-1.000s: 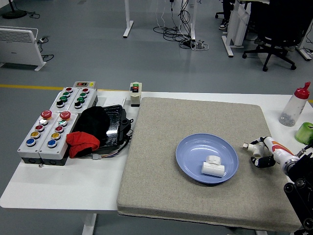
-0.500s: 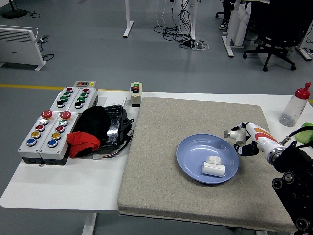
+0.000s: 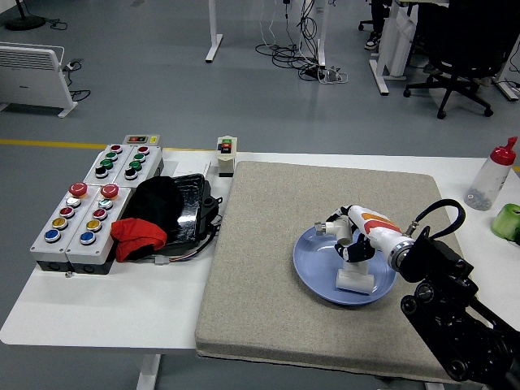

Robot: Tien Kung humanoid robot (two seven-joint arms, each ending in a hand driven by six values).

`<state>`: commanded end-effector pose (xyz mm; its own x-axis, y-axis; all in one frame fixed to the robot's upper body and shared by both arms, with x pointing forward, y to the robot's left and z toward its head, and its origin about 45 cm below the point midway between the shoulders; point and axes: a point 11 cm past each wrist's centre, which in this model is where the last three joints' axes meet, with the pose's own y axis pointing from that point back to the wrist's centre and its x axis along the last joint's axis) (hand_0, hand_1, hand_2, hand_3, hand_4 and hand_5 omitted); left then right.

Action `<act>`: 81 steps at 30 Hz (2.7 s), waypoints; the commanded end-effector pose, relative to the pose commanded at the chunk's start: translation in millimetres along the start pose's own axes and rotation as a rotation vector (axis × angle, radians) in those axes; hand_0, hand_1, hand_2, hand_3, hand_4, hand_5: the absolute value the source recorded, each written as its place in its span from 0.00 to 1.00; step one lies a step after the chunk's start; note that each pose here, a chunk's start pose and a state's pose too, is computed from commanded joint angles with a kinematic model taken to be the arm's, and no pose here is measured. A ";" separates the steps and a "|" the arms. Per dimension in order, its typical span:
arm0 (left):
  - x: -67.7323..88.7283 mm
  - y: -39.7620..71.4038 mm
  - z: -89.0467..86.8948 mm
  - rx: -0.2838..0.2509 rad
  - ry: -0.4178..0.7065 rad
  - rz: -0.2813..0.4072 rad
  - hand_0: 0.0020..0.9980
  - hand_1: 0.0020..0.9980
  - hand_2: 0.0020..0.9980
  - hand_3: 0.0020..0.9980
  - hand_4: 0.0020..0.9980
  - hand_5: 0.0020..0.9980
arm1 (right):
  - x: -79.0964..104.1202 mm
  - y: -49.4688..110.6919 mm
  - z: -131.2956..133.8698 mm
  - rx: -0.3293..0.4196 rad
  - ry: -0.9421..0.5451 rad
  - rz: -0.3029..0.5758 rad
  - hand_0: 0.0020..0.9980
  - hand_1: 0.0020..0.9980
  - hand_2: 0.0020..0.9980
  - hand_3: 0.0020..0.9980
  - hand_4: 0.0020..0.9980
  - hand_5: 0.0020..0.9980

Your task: Pick pipe place plate twice

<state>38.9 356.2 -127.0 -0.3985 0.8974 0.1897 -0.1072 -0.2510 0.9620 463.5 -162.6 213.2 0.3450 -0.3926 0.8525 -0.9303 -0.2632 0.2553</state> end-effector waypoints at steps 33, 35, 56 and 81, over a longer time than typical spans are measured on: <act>0.4 0.0 -0.4 0.001 0.006 0.002 0.69 0.67 0.68 0.61 0.25 1.00 | 80.1 20.9 -3.9 0.114 -0.295 0.295 1.00 0.93 1.00 1.00 0.77 0.32; 0.7 0.0 -0.5 0.001 0.007 0.002 0.69 0.67 0.68 0.61 0.25 1.00 | 97.6 28.4 8.5 0.120 -0.410 0.358 0.97 0.91 1.00 0.99 0.75 0.34; 3.5 0.0 -7.4 0.013 -0.002 0.008 0.69 0.67 0.68 0.61 0.25 1.00 | 159.2 104.1 146.1 0.140 -1.260 0.633 0.92 0.86 0.96 0.89 0.67 0.51; 2.4 0.1 -8.8 0.016 -0.005 0.004 0.69 0.67 0.68 0.61 0.25 1.00 | 112.4 115.3 171.7 0.118 -1.551 0.623 0.88 0.82 0.92 0.85 0.62 0.62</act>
<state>30.0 355.2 -128.2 -0.3943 0.8981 0.1947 -0.0906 -0.2488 0.9643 416.3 -388.4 260.2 -0.1933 -0.8761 -0.4416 -0.9740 0.2254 -0.0208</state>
